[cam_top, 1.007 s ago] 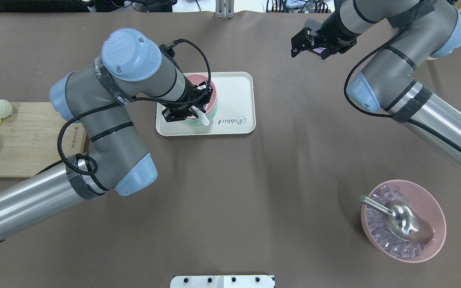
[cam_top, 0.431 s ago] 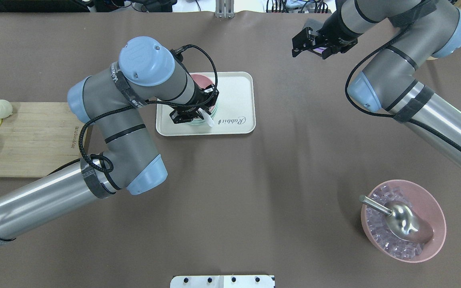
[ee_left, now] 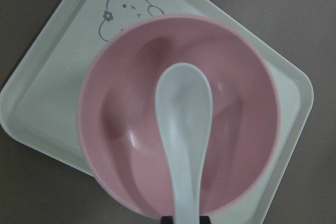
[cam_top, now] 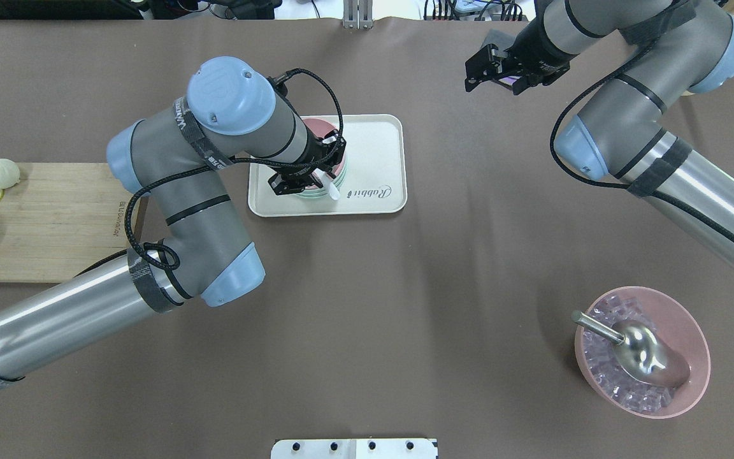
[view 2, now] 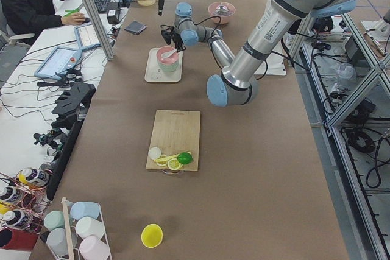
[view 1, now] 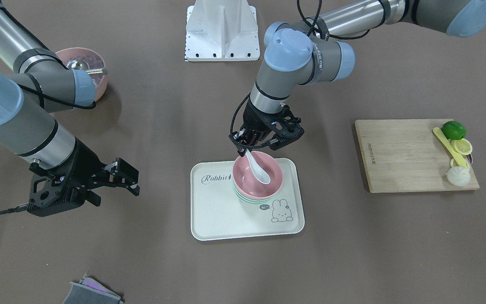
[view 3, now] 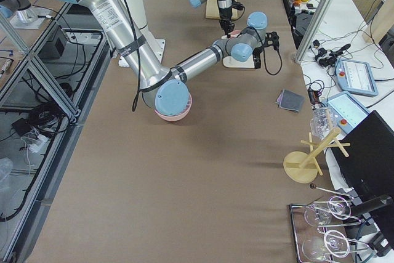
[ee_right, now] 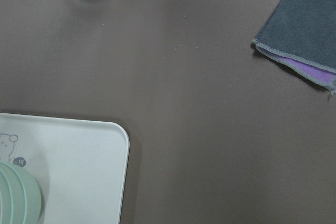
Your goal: Stack pink bowl on green and place spoon
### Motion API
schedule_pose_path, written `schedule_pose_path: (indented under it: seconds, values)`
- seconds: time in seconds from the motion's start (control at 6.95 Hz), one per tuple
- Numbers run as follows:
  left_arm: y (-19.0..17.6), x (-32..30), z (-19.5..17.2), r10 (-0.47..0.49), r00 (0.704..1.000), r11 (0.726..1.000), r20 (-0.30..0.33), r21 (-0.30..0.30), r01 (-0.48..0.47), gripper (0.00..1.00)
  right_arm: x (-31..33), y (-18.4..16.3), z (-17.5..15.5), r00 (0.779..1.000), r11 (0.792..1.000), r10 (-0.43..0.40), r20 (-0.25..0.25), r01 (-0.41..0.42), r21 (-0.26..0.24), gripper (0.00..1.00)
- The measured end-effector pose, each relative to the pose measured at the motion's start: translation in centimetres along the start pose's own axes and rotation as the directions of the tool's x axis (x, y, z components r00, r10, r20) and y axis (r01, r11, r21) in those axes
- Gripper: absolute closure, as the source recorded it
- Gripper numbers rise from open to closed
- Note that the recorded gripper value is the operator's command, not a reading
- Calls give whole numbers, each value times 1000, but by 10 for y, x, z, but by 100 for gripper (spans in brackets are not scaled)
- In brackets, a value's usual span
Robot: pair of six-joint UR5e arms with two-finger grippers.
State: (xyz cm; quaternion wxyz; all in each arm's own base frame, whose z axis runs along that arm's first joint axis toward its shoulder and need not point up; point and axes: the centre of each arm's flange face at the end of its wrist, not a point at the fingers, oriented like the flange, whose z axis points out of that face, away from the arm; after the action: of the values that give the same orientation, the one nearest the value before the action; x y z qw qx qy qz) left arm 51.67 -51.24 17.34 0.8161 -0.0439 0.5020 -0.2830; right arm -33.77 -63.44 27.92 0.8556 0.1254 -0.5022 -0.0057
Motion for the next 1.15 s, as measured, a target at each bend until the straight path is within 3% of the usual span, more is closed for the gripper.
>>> schedule_pose_path:
  seconds: [0.58, 0.72, 1.01, 1.15]
  values:
    - [-15, -10, -41, 35, 998, 998, -42, 45, -34, 2, 16, 2, -9, 1000, 1000, 9, -15, -9, -2, 0]
    - [-29, -30, -60, 117, 993, 991, -21, 73, -115, 2, 31, 3, -20, 999, 1000, -10, -40, 9, -9, 0]
    - [-62, -73, -95, 365, 928, 922, 79, 107, -372, 2, 69, 9, -58, 986, 993, -109, -126, 103, -52, 0]
    - [-83, -96, -110, 415, 902, 896, 120, 119, -428, 2, 97, 13, -82, 971, 984, -173, -166, 162, -79, 0]
